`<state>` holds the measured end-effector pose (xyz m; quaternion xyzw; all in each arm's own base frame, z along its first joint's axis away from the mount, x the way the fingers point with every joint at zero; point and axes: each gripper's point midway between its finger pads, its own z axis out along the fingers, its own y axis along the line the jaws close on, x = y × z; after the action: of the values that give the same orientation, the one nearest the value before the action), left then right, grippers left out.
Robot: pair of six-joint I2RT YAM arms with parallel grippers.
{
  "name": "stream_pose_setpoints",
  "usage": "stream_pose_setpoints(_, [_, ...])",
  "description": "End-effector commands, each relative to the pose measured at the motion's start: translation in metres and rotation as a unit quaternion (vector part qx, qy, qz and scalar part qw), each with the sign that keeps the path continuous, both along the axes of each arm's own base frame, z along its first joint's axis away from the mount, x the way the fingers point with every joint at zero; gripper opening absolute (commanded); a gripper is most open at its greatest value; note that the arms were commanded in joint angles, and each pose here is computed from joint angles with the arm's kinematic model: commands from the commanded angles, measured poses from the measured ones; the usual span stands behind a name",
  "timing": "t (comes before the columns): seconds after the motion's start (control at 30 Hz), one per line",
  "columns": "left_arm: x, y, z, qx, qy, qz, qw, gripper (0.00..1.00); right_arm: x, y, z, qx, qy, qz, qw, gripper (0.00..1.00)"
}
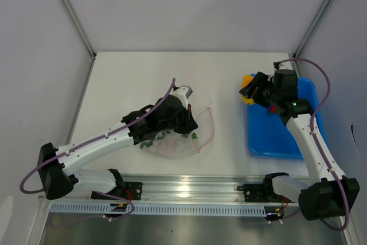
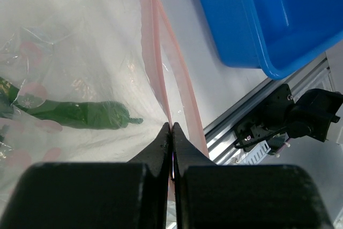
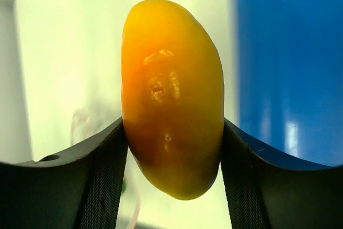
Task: Place the food in the zip-top bag and seal the zipper
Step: Pick up the fake fruit from the bin, then place the fake fruit in the zipper food storage bag.
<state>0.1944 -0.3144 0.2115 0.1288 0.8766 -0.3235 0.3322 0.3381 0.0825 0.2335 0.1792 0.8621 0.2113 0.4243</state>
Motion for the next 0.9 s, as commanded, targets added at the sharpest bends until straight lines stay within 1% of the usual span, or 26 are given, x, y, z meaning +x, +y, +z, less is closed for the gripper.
stream_pose_setpoints(0.0, [0.007,-0.007,0.018,-0.014,-0.011,0.001,1.0,0.01,-0.051,0.057,0.007,0.053,0.027,0.165,0.985,0.45])
stream_pose_setpoints(0.07, [0.008,-0.009,0.019,-0.015,-0.009,0.0,1.0,0.01,-0.076,0.076,0.009,0.082,0.033,0.218,0.972,0.45])
stream_pose_setpoints(0.13, [0.008,-0.01,0.017,-0.014,-0.006,0.001,1.0,0.01,-0.093,0.087,0.01,0.105,0.035,0.249,0.962,0.43])
stream_pose_setpoints(0.17, [0.008,-0.011,0.018,-0.015,-0.005,0.0,1.0,0.01,-0.108,0.097,0.012,0.13,0.037,0.282,0.95,0.43])
stream_pose_setpoints(0.23, [0.008,-0.011,0.017,-0.015,-0.002,0.0,1.0,0.01,-0.122,0.107,0.015,0.163,0.042,0.31,0.936,0.43])
stream_pose_setpoints(0.27, [0.008,-0.012,0.018,-0.015,-0.002,0.0,1.0,0.01,-0.132,0.113,0.013,0.182,0.049,0.331,0.925,0.43])
stream_pose_setpoints(0.37, [0.008,-0.013,0.019,-0.016,0.0,0.0,1.0,0.01,-0.146,0.121,0.003,0.209,0.084,0.351,0.909,0.43])
stream_pose_setpoints(0.4, [0.008,-0.013,0.019,-0.017,0.0,0.0,1.0,0.01,-0.151,0.126,0.0,0.22,0.102,0.364,0.899,0.42])
stream_pose_setpoints(0.47, [0.008,-0.013,0.02,-0.017,0.0,0.001,1.0,0.01,-0.16,0.131,-0.006,0.224,0.127,0.377,0.89,0.42])
stream_pose_setpoints(0.5, [0.008,-0.012,0.02,-0.016,0.001,0.002,1.0,0.01,-0.167,0.137,-0.008,0.225,0.139,0.392,0.881,0.41])
stream_pose_setpoints(0.57, [0.008,-0.012,0.019,-0.015,0.003,0.003,1.0,0.01,-0.173,0.141,-0.013,0.22,0.148,0.407,0.874,0.41])
stream_pose_setpoints(0.73, [0.006,-0.012,0.016,-0.016,0.01,0.003,1.0,0.01,-0.178,0.15,-0.035,0.21,0.193,0.407,0.867,0.42])
stream_pose_setpoints(0.87, [0.004,-0.012,0.016,-0.019,0.017,0.003,1.0,0.01,-0.162,0.159,-0.03,0.227,0.186,0.381,0.877,0.42])
